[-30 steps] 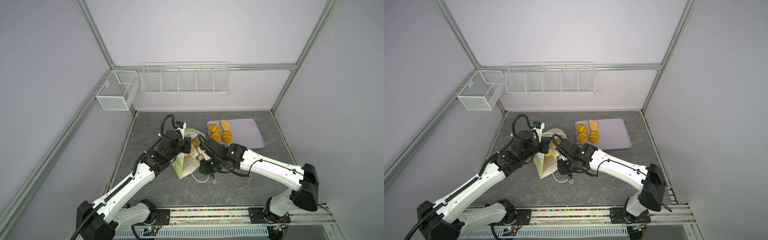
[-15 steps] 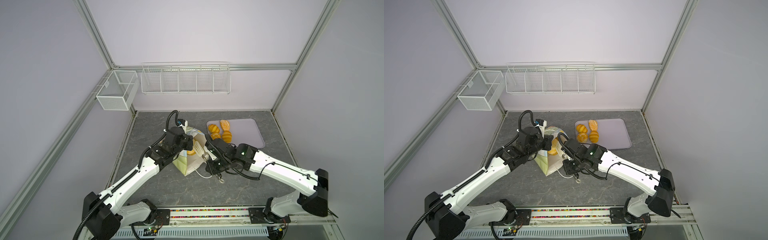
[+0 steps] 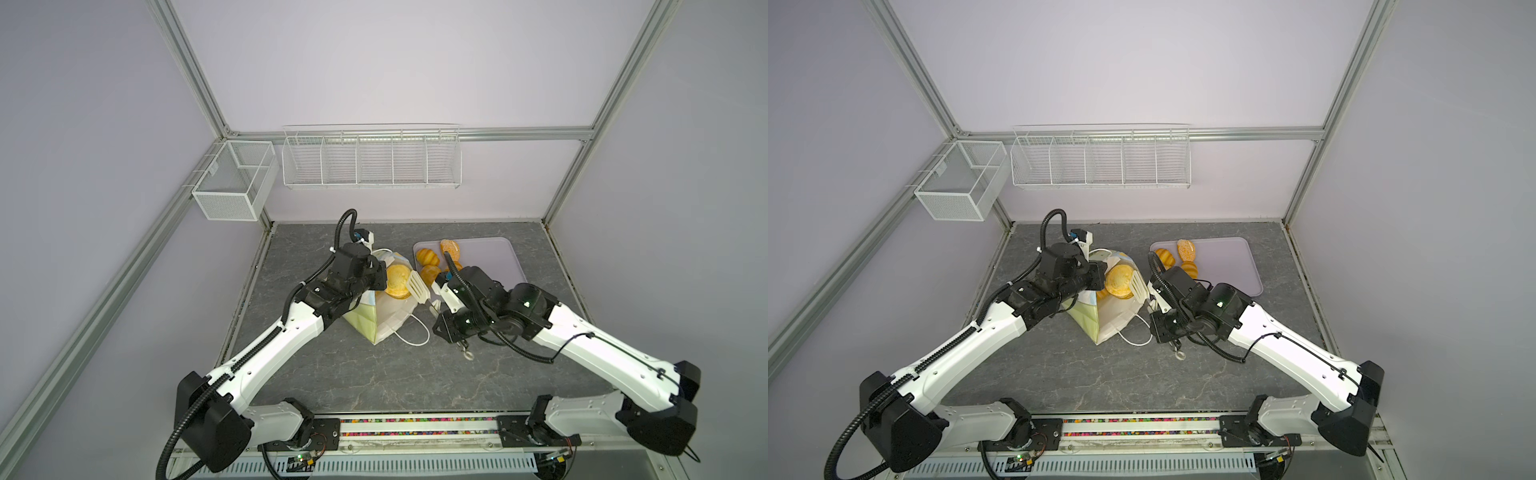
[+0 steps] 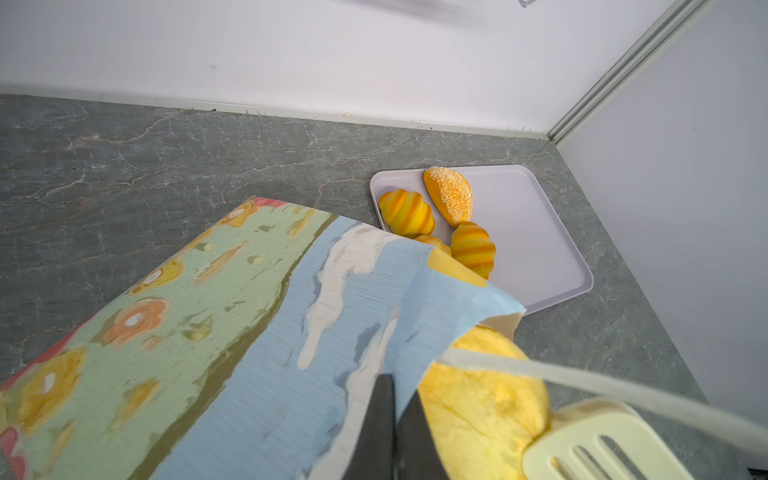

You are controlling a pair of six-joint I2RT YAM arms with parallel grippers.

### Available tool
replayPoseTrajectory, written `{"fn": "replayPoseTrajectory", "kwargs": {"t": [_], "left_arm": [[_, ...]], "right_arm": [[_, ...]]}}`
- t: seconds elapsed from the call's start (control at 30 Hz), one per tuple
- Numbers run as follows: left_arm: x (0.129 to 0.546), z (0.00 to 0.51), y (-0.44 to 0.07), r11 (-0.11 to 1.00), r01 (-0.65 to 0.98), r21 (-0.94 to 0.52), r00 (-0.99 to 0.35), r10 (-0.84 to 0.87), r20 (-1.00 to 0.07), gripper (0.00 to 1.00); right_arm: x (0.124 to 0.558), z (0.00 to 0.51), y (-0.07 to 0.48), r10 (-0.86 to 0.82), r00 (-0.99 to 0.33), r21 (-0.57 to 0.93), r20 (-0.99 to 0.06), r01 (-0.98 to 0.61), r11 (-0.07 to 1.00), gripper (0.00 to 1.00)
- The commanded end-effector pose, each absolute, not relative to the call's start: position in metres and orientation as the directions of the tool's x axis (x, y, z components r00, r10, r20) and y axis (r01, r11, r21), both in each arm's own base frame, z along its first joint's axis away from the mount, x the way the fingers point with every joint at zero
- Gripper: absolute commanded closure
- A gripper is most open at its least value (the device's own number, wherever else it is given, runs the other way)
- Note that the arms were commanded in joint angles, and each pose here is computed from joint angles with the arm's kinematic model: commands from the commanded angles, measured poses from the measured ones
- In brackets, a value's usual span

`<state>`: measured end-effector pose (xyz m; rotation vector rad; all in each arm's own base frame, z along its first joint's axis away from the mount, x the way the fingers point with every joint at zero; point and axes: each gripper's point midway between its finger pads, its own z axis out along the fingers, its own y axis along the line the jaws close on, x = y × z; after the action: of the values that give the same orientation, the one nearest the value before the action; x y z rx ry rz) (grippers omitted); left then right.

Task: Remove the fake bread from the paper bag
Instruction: 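Carry the round orange bun over the lavender tray and release it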

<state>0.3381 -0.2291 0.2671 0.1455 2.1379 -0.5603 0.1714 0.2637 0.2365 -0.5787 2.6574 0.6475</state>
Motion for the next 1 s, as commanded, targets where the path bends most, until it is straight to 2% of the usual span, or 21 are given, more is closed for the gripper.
{"fn": "replayPoseTrajectory", "kwargs": {"t": [0.0,0.43,0.73,0.83,0.97], "left_arm": [[0.347,0.274,-0.228,0.88,0.277,-0.386,-0.607,-0.152,-0.78,1.0],[0.361,0.264,-0.234,0.882,0.268,-0.387,-0.638,-0.138,-0.757,1.0],[0.363,0.263,-0.239,0.871,0.29,-0.397,-0.646,-0.128,-0.753,1.0],[0.36,0.262,-0.238,0.869,0.301,-0.392,-0.649,-0.115,-0.752,1.0],[0.354,0.266,-0.23,0.873,0.31,-0.376,-0.642,-0.099,-0.76,1.0]], "right_arm": [[0.169,0.242,0.256,-0.319,-0.842,0.358,-0.436,-0.487,0.796,0.93],[0.219,0.273,0.208,-0.179,-0.831,0.375,-0.527,-0.416,0.829,0.93],[0.292,0.274,0.126,-0.019,-0.837,0.305,-0.546,-0.22,0.927,0.94],[0.311,0.266,0.098,-0.016,-0.848,0.227,-0.53,-0.16,0.961,0.93],[0.33,0.249,0.047,-0.071,-0.871,-0.028,-0.486,-0.066,0.997,0.93]]}}
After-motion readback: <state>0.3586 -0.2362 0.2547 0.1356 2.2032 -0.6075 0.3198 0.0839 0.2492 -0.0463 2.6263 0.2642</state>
